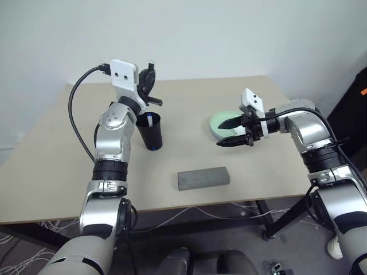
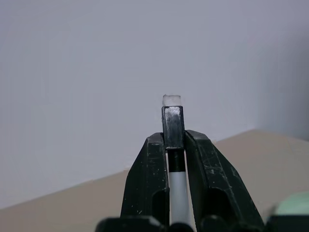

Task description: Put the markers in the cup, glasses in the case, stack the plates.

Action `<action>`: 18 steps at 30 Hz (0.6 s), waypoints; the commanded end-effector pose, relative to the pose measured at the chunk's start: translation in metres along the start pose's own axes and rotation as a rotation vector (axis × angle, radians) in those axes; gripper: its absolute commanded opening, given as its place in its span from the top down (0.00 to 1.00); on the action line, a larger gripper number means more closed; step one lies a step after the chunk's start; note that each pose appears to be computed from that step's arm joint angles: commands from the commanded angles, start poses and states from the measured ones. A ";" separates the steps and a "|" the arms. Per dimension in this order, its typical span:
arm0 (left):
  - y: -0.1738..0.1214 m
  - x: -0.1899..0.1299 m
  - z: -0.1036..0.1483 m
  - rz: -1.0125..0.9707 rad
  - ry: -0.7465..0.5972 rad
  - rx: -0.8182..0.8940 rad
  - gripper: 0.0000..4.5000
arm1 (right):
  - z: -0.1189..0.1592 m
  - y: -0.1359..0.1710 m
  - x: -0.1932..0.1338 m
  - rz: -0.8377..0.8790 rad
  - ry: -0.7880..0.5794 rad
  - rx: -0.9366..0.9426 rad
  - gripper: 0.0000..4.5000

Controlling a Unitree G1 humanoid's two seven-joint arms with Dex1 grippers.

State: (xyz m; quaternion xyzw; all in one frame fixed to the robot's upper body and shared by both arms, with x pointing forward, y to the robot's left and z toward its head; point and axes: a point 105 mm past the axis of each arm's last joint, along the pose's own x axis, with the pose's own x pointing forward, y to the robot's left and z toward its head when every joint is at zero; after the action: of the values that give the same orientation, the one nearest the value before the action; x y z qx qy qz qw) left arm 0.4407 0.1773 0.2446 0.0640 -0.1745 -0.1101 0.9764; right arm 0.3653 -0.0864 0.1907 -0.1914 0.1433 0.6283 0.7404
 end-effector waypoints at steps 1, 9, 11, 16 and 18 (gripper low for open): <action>0.011 0.002 0.014 0.073 -0.081 0.059 0.89 | 0.017 0.000 -0.005 -0.006 -0.038 -0.046 0.21; 0.015 -0.004 -0.006 0.135 -0.080 0.066 0.89 | 0.018 0.002 -0.005 0.001 -0.038 -0.048 0.21; 0.014 -0.005 -0.010 0.135 -0.080 0.062 0.89 | 0.018 0.002 -0.004 0.003 -0.038 -0.049 0.21; 0.007 -0.007 -0.024 0.115 -0.060 0.047 0.89 | 0.019 0.002 -0.004 0.007 -0.039 -0.051 0.21; 0.004 -0.009 -0.031 0.106 -0.041 0.041 0.89 | 0.019 0.002 -0.004 0.009 -0.040 -0.051 0.21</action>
State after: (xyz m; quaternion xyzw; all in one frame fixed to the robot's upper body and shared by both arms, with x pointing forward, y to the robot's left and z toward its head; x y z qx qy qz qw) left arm 0.4463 0.1868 0.2072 0.0699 -0.1830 -0.0530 0.9792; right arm 0.3645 -0.0861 0.1907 -0.1866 0.1459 0.6301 0.7396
